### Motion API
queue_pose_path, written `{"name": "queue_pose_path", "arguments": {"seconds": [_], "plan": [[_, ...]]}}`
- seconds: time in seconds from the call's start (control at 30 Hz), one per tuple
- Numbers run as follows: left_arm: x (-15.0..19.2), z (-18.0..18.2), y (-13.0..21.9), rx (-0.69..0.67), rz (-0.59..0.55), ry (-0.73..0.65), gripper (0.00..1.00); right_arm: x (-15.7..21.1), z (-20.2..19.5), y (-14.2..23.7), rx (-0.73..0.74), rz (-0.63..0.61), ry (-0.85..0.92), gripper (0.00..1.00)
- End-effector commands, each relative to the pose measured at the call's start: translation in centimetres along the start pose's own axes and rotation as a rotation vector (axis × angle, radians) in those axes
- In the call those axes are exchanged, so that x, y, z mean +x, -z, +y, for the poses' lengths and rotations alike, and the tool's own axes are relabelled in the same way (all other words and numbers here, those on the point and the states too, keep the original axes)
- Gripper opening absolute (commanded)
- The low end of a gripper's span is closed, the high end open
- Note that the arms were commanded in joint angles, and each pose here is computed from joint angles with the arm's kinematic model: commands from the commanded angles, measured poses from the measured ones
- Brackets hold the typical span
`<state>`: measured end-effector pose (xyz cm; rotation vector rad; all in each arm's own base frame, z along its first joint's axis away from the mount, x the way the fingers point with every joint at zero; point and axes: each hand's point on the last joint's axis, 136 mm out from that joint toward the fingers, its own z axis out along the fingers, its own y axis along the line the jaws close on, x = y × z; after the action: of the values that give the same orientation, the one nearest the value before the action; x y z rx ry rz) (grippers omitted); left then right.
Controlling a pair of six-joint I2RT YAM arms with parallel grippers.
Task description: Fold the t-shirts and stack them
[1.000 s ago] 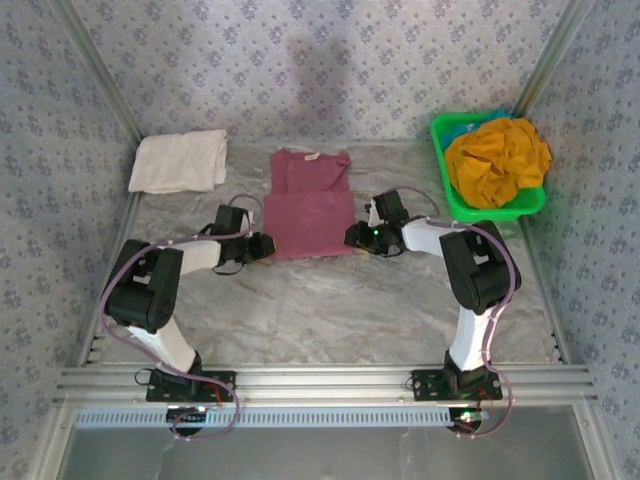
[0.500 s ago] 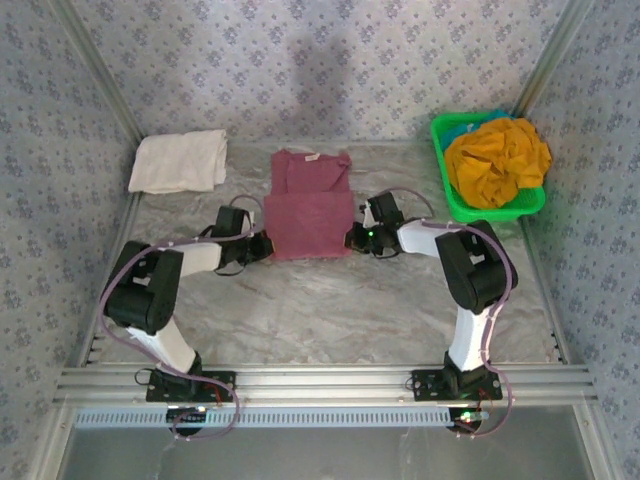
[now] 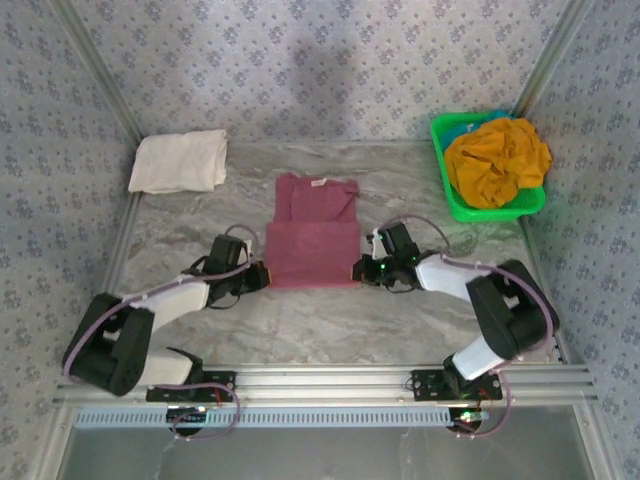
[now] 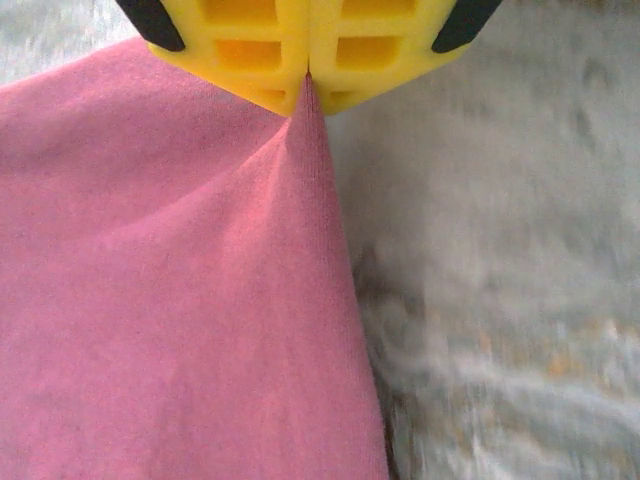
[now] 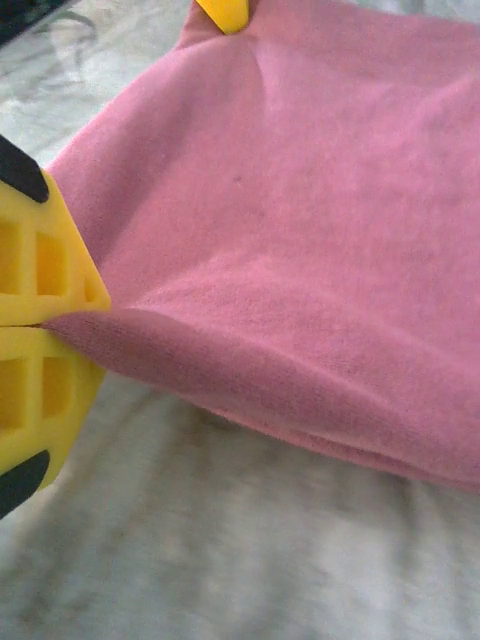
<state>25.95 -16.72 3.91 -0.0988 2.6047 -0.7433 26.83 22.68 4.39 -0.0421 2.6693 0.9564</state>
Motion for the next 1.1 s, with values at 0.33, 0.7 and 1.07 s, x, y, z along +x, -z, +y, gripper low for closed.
{"name": "queue_pose_path", "arguments": {"seconds": [0.33, 0.7, 1.07], "plan": [[6.0, 0.0, 4.9, -0.058, -0.012, 0.029, 0.0, 7.7, -0.7, 4.4, 0.063, 0.011, -0.024, 0.0], [0.0, -6.2, 9.3, 0.042, -0.13, -0.082, 0.0, 2.3, 4.2, 7.7, 0.028, -0.084, 0.045, 0.0], [-8.7, -9.6, 9.4, 0.119, -0.184, -0.14, 0.0, -7.0, 5.5, 8.3, 0.024, -0.148, 0.042, 0.0]]}}
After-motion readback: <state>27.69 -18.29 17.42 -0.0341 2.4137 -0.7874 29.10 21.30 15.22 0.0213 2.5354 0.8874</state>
